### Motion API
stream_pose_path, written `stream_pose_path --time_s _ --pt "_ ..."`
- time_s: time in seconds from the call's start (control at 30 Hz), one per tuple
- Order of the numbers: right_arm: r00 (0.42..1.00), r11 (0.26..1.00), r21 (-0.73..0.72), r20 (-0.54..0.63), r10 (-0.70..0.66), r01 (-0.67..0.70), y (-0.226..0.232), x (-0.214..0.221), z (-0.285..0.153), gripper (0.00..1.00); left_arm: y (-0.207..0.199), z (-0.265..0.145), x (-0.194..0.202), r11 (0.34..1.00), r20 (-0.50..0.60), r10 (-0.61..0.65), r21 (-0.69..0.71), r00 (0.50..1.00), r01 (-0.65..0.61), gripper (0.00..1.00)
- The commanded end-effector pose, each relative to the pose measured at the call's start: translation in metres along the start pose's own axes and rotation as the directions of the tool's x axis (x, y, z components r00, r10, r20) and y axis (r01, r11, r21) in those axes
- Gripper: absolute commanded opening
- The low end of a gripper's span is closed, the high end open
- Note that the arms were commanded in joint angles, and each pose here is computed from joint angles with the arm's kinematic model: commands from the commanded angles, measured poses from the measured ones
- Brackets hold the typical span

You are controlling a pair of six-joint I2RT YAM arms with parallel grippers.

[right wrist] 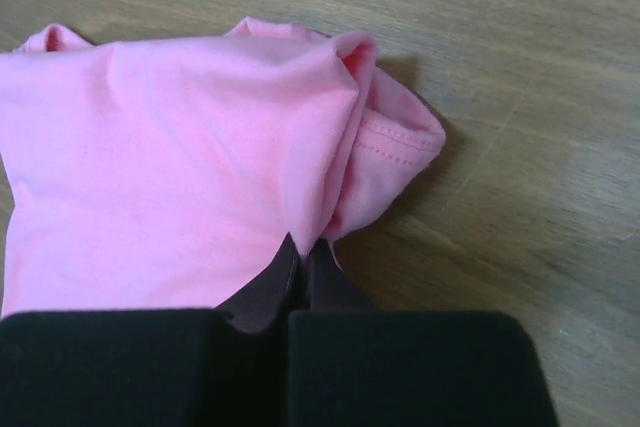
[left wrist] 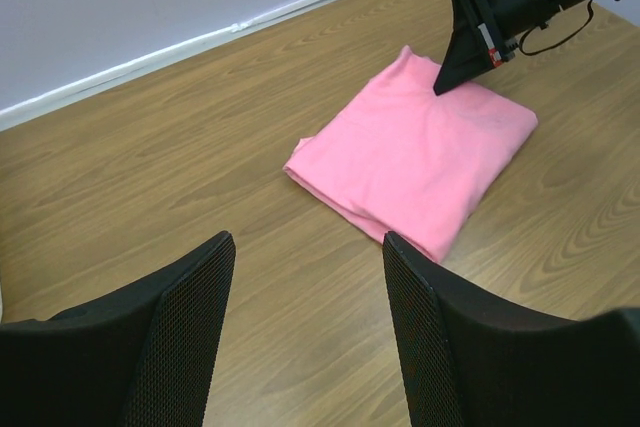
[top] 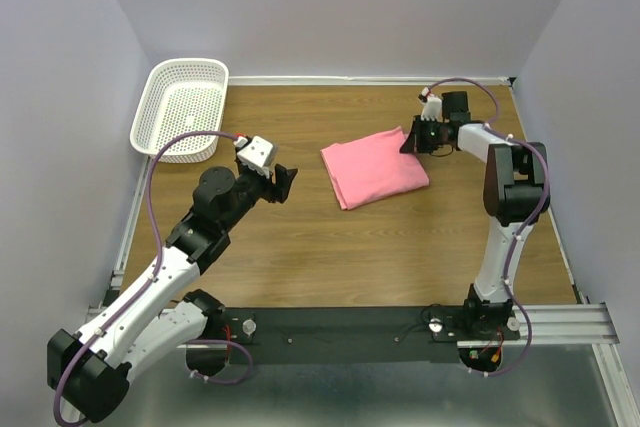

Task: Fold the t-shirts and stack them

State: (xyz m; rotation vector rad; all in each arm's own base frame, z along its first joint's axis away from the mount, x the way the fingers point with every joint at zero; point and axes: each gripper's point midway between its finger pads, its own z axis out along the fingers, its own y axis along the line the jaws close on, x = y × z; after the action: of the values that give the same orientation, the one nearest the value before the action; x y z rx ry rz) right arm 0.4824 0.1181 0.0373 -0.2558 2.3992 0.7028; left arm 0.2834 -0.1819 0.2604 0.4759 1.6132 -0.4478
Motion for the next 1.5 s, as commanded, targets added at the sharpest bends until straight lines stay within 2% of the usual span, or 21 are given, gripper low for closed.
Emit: stream_pose_path --time_s 0.0,0.13,0.27,0.47,0.5,0.57,0.6,0.67,0.7,0.73,0.9,1.07,1.1,1.13,1.17,1.23,1.3,1.37,1.4,1.43,1.47 --pt "1.0 1.0 0.01 0.013 0.008 -0.008 -0.004 -0.009 -0.011 0.01 -0.008 0.0 0.003 0.999 -0.009 -0.016 0.041 1.0 0.016 0.69" --pt "0.998 0.996 0.079 0.06 0.035 -0.04 -0.037 -0.02 -0.032 0.01 -0.009 -0.001 0.002 0.999 -0.004 -0.016 0.047 1.0 0.016 0.69" --pt "0.997 0.973 0.231 0.074 -0.011 -0.006 -0.104 -0.027 -0.065 0.0 -0.01 -0.003 0.0 0.998 0.003 -0.016 0.055 1.0 0.016 0.69" --pt "0.994 0.899 0.436 0.073 -0.076 0.036 -0.202 -0.051 -0.129 0.01 -0.014 -0.003 -0.003 0.997 0.015 -0.014 0.074 1.0 0.013 0.69" --pt "0.995 0.871 0.486 0.031 -0.093 0.067 -0.218 -0.046 -0.13 0.02 -0.014 -0.003 -0.003 0.997 0.016 -0.014 0.078 1.0 0.012 0.69" --pt "0.991 0.834 0.544 0.027 -0.131 0.096 -0.233 -0.061 -0.141 0.13 -0.015 -0.002 -0.002 0.996 0.013 -0.015 0.085 1.0 0.014 0.69" --pt "0.992 0.797 0.595 0.002 -0.127 0.1 -0.246 -0.058 -0.145 0.26 -0.016 -0.002 -0.002 0.996 0.012 -0.015 0.086 1.0 0.014 0.69" --pt "0.992 0.727 0.682 0.017 -0.123 0.079 -0.262 -0.074 -0.164 0.43 -0.015 -0.002 -0.001 0.996 0.007 -0.014 0.083 1.0 0.013 0.69" --pt "0.992 0.704 0.707 0.022 -0.124 0.073 -0.266 -0.079 -0.169 0.58 -0.015 -0.002 -0.001 0.996 0.009 -0.014 0.084 1.0 0.013 0.69" --pt "0.991 0.69 0.721 0.033 -0.126 0.064 -0.268 -0.083 -0.175 0.64 -0.015 -0.003 -0.003 0.997 0.013 -0.015 0.082 1.0 0.014 0.69" --pt "0.984 0.721 0.687 0.051 -0.169 0.089 -0.246 -0.089 -0.187 0.9 -0.014 -0.004 -0.005 0.997 0.024 -0.015 0.077 1.0 0.013 0.69" --pt "0.959 0.771 0.61 0.067 -0.277 0.18 -0.197 -0.094 -0.206 1.0 -0.01 -0.009 -0.014 0.998 0.053 -0.024 0.051 0.998 0.021 0.69" --pt "0.945 0.837 0.48 0.048 -0.325 0.263 -0.17 -0.074 -0.189 1.0 -0.009 -0.01 -0.016 0.998 0.061 -0.038 0.043 0.997 0.036 0.69" --pt "0.929 0.858 0.404 0.047 -0.367 0.318 -0.149 -0.067 -0.186 1.0 -0.007 -0.011 -0.019 0.998 0.073 -0.05 0.027 0.996 0.049 0.69" --pt "0.884 0.865 0.258 0.075 -0.462 0.43 -0.102 -0.061 -0.188 1.0 -0.001 -0.015 -0.025 0.998 0.098 -0.07 -0.004 0.993 0.07 0.7" --pt "0.883 0.885 0.11 0.083 -0.462 0.453 -0.065 -0.02 -0.177 1.0 0.006 -0.017 -0.027 0.989 0.116 -0.131 -0.049 0.984 0.138 0.75" --pt "0.867 0.875 0.034 0.116 -0.484 0.484 -0.025 0.009 -0.18 1.0 0.02 -0.02 -0.028 0.974 0.127 -0.174 -0.123 0.977 0.189 0.8" --pt "0.871 0.883 0.083 0.146 -0.469 0.461 -0.016 0.014 -0.19 1.0 0.035 -0.022 -0.025 0.959 0.128 -0.201 -0.177 0.971 0.222 0.82" --pt "0.871 0.884 0.203 0.183 -0.456 0.42 -0.017 0.002 -0.208 1.0 0.051 -0.023 -0.021 0.939 0.129 -0.228 -0.234 0.965 0.253 0.89" --pt "0.87 0.881 0.259 0.199 -0.451 0.397 -0.019 0.001 -0.216 1.0 0.06 -0.024 -0.018 0.931 0.128 -0.246 -0.245 0.961 0.271 0.89" --pt "0.894 0.891 0.314 0.201 -0.4 0.327 -0.028 0.016 -0.219 1.0 0.096 -0.034 -0.012 0.889 0.157 -0.275 -0.335 0.949 0.313 0.89"
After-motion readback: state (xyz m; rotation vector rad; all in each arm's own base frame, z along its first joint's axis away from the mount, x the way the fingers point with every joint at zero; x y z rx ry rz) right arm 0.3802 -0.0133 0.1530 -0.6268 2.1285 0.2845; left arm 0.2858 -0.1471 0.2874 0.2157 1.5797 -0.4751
